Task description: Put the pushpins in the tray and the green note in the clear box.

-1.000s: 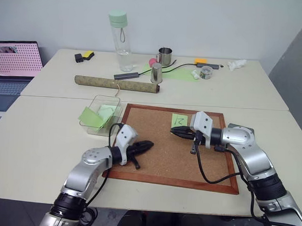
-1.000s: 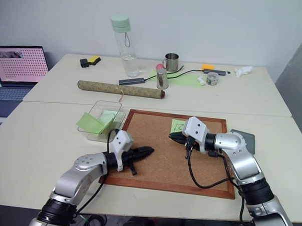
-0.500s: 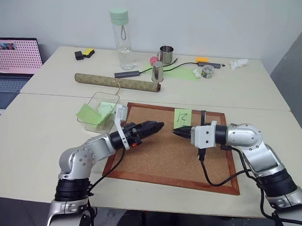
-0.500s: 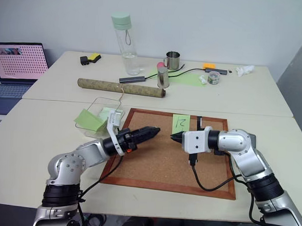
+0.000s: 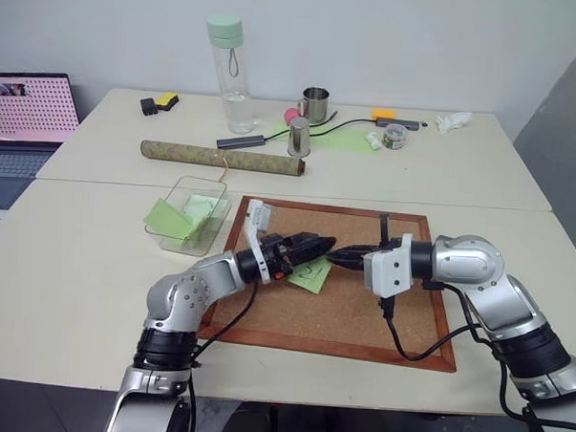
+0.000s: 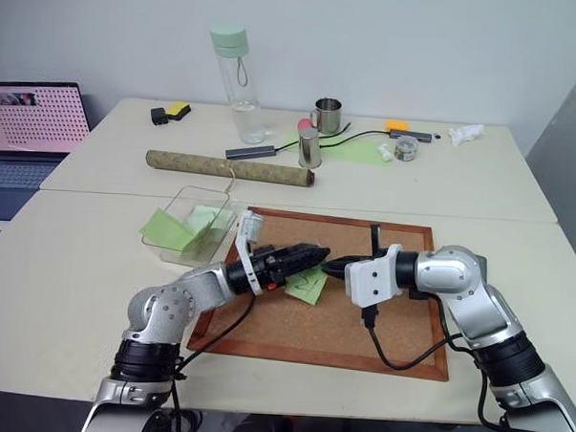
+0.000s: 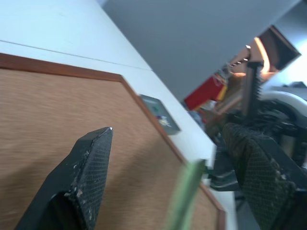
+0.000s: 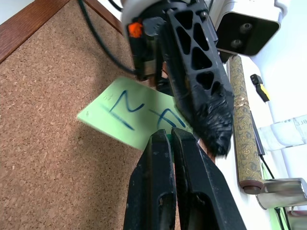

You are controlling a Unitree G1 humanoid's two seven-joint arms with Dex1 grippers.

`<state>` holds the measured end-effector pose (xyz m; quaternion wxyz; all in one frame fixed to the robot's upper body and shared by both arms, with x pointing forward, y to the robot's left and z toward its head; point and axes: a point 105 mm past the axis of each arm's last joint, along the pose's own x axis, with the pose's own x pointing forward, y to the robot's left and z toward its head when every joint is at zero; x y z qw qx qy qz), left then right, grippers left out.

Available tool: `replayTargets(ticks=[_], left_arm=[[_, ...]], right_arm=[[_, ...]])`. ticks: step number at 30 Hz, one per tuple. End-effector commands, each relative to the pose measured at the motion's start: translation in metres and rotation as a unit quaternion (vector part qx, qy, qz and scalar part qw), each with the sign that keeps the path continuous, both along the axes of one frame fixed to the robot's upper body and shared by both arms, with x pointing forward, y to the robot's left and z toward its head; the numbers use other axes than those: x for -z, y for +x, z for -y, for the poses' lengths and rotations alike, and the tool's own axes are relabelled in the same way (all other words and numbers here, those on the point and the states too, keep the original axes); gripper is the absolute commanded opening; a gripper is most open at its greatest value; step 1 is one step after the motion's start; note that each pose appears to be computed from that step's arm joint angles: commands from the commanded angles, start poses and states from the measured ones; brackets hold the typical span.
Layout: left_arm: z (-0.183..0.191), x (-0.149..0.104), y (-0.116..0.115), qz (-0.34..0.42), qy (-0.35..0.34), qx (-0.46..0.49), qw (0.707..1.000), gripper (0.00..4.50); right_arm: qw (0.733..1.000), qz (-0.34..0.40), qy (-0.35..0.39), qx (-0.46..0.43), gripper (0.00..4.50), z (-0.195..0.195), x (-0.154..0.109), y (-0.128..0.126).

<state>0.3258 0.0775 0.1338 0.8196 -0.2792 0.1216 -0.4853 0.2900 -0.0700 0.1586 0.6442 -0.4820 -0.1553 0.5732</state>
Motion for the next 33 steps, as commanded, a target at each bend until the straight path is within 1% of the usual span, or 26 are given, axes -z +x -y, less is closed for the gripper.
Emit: replayTargets(ticks=[1, 6, 12, 15, 18, 21, 26, 28, 29, 31, 32, 33], left_arm=[[-0.021, -0.027, 0.001, 0.055, -0.011, -0.017, 0.998, 3.87], [-0.019, -0.025, -0.015, 0.070, 0.012, 0.017, 0.997, 3.87], [-0.012, -0.016, -0.032, 0.099, 0.065, 0.055, 0.991, 3.87], [-0.007, -0.014, -0.039, 0.103, 0.067, 0.069, 0.990, 3.87], [0.000, -0.006, -0.045, 0.091, 0.070, 0.082, 0.990, 3.87], [0.008, 0.003, -0.043, 0.079, 0.069, 0.080, 0.991, 3.87], [0.018, 0.008, -0.029, 0.077, 0.064, 0.062, 0.993, 3.87], [0.022, 0.006, -0.027, 0.078, 0.056, 0.062, 0.993, 3.51], [0.023, 0.005, -0.026, 0.079, 0.051, 0.066, 0.993, 3.44], [0.025, 0.002, -0.027, 0.079, 0.041, 0.070, 0.994, 3.03], [0.026, 0.001, -0.027, 0.080, 0.039, 0.073, 0.993, 2.95], [0.026, 0.000, -0.028, 0.081, 0.037, 0.077, 0.993, 2.70]], right_arm=[[1.000, 0.014, 0.012, -0.007, 0.00, -0.001, -0.010, -0.005], [1.000, 0.009, 0.017, 0.000, 0.00, 0.002, -0.012, -0.003], [1.000, -0.001, 0.024, 0.007, 0.00, 0.003, -0.015, -0.002], [1.000, -0.005, 0.028, 0.011, 0.00, 0.003, -0.017, -0.002], [0.999, -0.008, 0.032, 0.013, 0.00, 0.002, -0.019, -0.002], [0.999, -0.011, 0.035, 0.012, 0.00, 0.001, -0.020, -0.002], [0.999, -0.017, 0.040, 0.011, 0.00, -0.002, -0.023, -0.003], [0.999, -0.019, 0.041, 0.012, 0.00, -0.002, -0.022, -0.003], [0.999, -0.019, 0.042, 0.012, 0.00, -0.003, -0.022, -0.003], [0.999, -0.020, 0.043, 0.014, 0.00, -0.002, -0.022, -0.004], [0.999, -0.021, 0.044, 0.015, 0.00, -0.002, -0.022, -0.004], [0.999, -0.021, 0.044, 0.016, 0.00, -0.002, -0.022, -0.004]])
